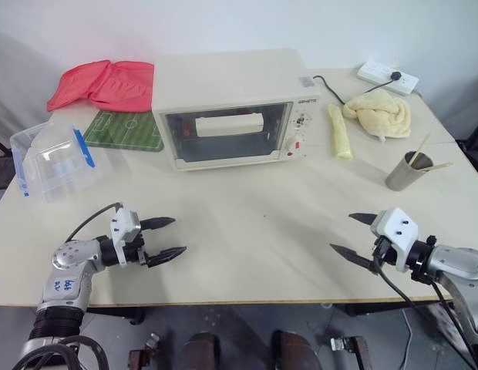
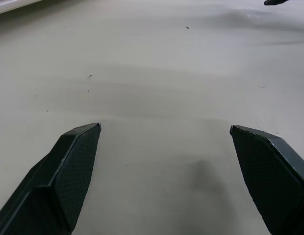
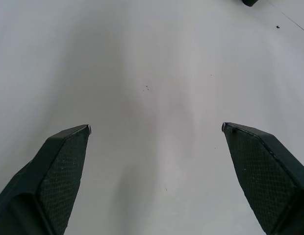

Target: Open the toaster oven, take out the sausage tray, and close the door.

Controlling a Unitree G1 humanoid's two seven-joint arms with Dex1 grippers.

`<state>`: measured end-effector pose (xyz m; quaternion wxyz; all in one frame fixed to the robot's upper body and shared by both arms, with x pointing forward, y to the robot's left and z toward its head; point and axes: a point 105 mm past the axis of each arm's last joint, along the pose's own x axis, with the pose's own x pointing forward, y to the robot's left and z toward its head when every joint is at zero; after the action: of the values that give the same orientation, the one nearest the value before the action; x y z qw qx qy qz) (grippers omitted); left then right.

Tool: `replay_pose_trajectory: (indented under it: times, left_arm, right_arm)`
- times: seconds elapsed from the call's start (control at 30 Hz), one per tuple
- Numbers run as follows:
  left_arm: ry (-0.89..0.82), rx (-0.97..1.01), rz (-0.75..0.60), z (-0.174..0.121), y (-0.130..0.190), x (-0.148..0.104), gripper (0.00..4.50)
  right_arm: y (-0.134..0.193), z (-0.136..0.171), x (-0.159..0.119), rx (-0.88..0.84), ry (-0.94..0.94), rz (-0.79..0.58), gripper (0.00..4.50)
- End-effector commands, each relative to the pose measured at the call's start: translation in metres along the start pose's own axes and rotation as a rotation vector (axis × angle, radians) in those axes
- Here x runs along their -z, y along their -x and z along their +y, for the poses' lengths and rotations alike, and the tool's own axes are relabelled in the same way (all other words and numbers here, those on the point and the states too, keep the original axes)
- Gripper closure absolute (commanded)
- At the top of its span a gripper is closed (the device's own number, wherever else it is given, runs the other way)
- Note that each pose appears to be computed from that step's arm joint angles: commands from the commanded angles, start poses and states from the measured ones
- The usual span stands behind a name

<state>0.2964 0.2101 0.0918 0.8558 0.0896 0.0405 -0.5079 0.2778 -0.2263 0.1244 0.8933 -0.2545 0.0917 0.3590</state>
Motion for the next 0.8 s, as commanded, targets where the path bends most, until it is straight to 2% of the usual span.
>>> replay_pose_trajectory:
  times: [0.03, 0.13, 0.27, 0.4, 0.5, 0.63, 0.8]
  left_arm:
    - [-0.024, -0.025, 0.010, 0.006, 0.006, -0.005, 0.00]
    - [-0.016, -0.060, 0.015, 0.009, 0.004, -0.008, 0.00]
    - [-0.023, -0.100, 0.004, 0.014, 0.002, -0.012, 0.00]
    - [-0.054, -0.093, -0.009, 0.013, 0.000, -0.017, 0.00]
    - [0.000, -0.087, -0.040, 0.014, 0.001, -0.021, 0.00]
    - [-0.011, -0.093, -0.069, 0.016, 0.002, -0.028, 0.00]
    - [-0.007, -0.101, -0.110, 0.018, 0.008, -0.037, 0.00]
  right_arm:
    - [0.000, -0.007, -0.015, 0.003, 0.039, -0.032, 0.01]
    - [-0.008, -0.008, -0.027, -0.001, 0.014, -0.052, 0.01]
    - [-0.032, 0.006, -0.060, -0.112, -0.077, -0.126, 0.01]
    - [-0.057, 0.014, -0.081, -0.193, -0.050, -0.120, 0.01]
    - [-0.077, 0.015, -0.104, -0.246, -0.026, -0.180, 0.01]
    - [-0.101, 0.007, -0.126, -0.253, 0.040, -0.233, 0.01]
    - [-0.131, -0.020, -0.158, -0.222, 0.072, -0.287, 0.01]
